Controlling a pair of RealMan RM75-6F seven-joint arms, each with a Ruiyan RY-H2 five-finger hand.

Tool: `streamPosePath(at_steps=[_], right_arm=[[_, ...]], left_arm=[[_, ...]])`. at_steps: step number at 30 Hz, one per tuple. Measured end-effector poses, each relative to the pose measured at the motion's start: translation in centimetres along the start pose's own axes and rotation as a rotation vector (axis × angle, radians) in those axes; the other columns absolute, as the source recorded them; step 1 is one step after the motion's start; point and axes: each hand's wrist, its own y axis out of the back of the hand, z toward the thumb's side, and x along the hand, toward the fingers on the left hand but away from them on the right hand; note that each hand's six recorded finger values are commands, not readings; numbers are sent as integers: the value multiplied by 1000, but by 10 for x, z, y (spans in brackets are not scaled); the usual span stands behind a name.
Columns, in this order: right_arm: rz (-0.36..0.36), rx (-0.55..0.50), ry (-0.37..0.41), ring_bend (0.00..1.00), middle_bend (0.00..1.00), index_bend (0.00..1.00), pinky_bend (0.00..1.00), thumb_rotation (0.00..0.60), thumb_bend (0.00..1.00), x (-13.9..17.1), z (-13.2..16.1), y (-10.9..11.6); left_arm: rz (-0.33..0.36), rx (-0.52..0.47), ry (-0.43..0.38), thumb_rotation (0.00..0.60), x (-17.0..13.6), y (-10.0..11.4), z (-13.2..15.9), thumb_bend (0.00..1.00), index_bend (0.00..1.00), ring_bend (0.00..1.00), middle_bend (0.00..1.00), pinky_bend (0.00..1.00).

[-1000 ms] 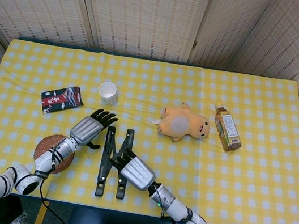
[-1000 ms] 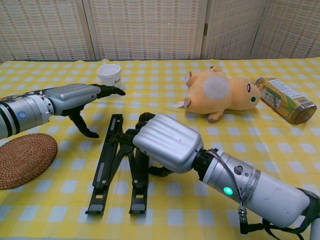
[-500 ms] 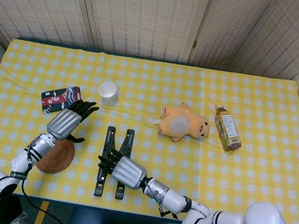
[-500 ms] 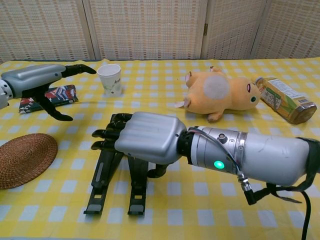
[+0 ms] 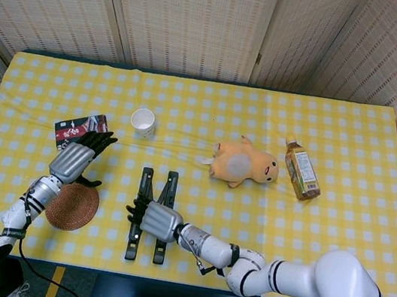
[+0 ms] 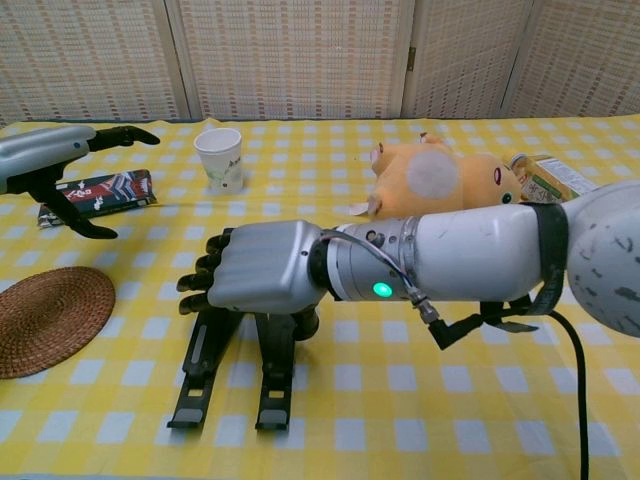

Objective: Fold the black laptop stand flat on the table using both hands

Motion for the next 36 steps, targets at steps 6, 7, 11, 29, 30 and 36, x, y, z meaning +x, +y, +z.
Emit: streamPosePath(at_steps=[6, 7, 11, 29, 30, 36], right_arm=[[27, 14, 4, 42, 60, 0, 36, 600, 264, -4, 2, -4], [31, 11, 4, 45, 71, 0, 36, 600, 263, -5, 2, -5], [52, 13, 7, 47, 87, 0, 36, 600, 263, -8, 3, -8], [26, 30, -4, 258, 417, 396, 66, 600, 263, -16, 6, -1], [18, 29, -7, 266, 427, 408, 69, 600, 263, -16, 5, 1], [-27, 13, -26, 292, 461, 447, 84, 600, 264, -10, -1, 8]], left_arm=[[-1, -10, 7, 600, -2, -2, -4, 188, 12, 0, 30, 0], [-2, -14, 7, 600, -2, -2, -5, 189, 12, 0, 30, 0], [1, -18, 6, 600, -3, -2, -6, 189, 12, 0, 29, 0], [4, -24, 17, 600, -6, -3, -12, 188, 12, 0, 29, 0], [4, -23, 16, 600, -6, -3, -12, 188, 12, 0, 29, 0], [6, -20, 11, 600, -6, -2, -10, 189, 9, 0, 29, 0]])
